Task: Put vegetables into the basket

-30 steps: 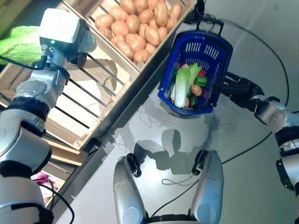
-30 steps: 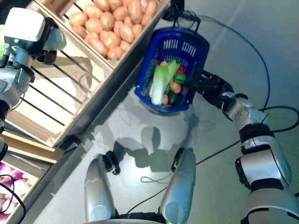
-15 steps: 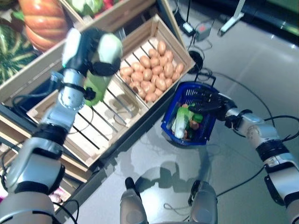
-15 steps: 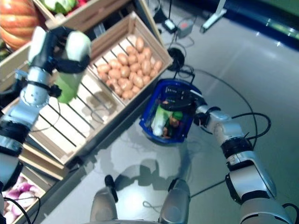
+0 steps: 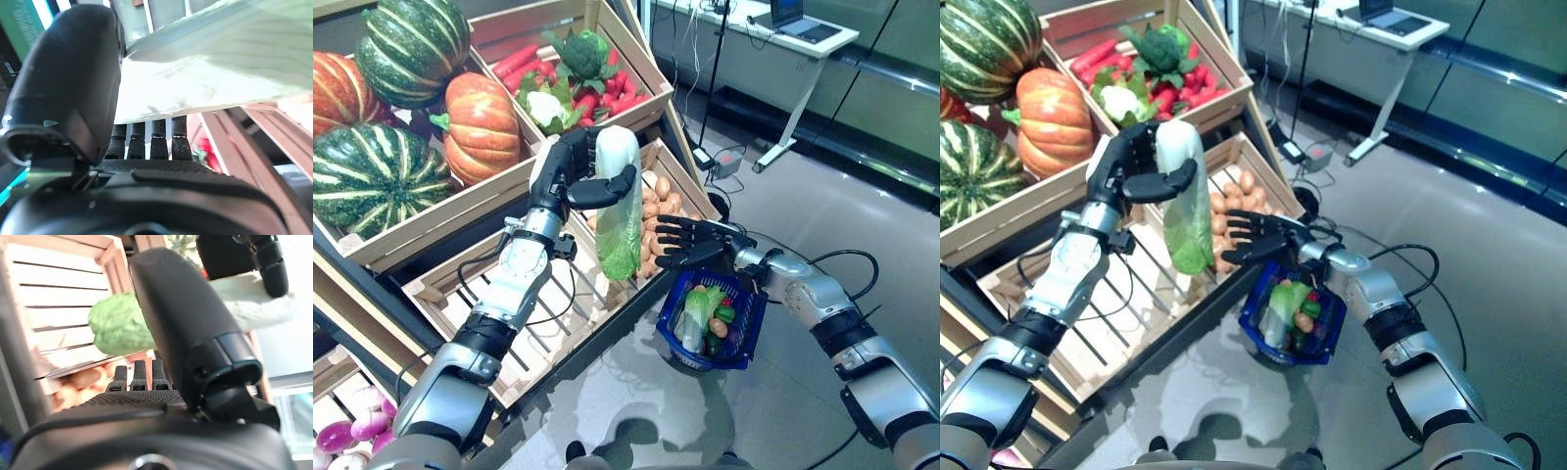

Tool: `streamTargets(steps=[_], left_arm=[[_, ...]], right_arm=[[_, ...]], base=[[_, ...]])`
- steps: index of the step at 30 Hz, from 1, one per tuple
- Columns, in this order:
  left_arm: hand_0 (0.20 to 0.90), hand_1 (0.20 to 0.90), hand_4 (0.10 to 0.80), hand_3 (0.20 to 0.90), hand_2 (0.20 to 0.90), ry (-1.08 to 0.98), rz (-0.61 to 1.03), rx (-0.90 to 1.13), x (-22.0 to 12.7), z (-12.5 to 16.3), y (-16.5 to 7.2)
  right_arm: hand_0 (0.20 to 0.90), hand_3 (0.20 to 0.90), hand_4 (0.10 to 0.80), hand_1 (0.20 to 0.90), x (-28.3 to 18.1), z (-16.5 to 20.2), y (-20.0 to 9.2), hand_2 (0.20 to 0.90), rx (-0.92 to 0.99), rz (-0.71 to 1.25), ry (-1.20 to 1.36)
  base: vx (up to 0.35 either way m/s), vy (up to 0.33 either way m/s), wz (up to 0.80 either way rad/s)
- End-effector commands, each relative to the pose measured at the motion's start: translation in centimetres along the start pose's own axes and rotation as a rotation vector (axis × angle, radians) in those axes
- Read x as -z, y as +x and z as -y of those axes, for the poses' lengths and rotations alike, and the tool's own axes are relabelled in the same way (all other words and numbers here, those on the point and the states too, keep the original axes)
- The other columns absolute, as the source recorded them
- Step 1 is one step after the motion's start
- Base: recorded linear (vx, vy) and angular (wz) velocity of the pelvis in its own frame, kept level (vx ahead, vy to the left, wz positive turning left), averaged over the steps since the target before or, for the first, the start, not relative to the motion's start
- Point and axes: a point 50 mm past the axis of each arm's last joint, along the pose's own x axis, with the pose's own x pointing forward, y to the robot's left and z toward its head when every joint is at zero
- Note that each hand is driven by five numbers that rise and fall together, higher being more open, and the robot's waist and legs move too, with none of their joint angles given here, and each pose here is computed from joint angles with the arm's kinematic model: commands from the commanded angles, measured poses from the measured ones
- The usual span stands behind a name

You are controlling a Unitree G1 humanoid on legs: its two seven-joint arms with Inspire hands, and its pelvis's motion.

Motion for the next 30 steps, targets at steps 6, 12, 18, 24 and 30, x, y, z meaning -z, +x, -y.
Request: streamTargets(steps=[6,12,18,24,30], left_arm=[[0.300,0.300,0.400,0.300,0.300,-0.132,0.172,0.003,-3.3,1.3,1.4],[0.300,0.300,0.400,0.300,0.300,-0.192,0.143,0.051,-2.7,3.2,1.3],[0.300,0.300,0.400,0.300,0.300,-0.278,0.114,0.097,-2.0,4.8,0.9],[0.300,0.300,0.400,0.300,0.300,-0.425,0.112,0.157,-2.3,6.8,0.8],[0.300,0.300,0.400,0.300,0.300,-0.588,0.112,0.209,-2.9,8.7,0.6]], right_arm=[[0.900,0.900,0.800,0.900,-3.0,-2.1,1.7,0.900,-0.081,0.112,0.034],[0.900,0.900,0.800,0.900,-2.7,-3.0,2.7,0.900,-0.104,0.107,0.113],[0.900,0.900,0.800,0.900,-2.5,-3.3,3.2,0.900,-0.096,0.095,0.156],[0.900,0.900,0.800,0.900,-1.8,-3.2,4.0,0.900,-0.061,0.040,0.173],[0.900,0.900,0.800,0.900,-1.7,-3.1,4.7,0.900,-0.014,0.025,0.235]], base=[[0.024,-0.018,0.01],[0.004,-0.001,-0.01],[0.024,0.004,0.03],[0.027,0.009,0.04],[0.020,-0.003,0.05]])
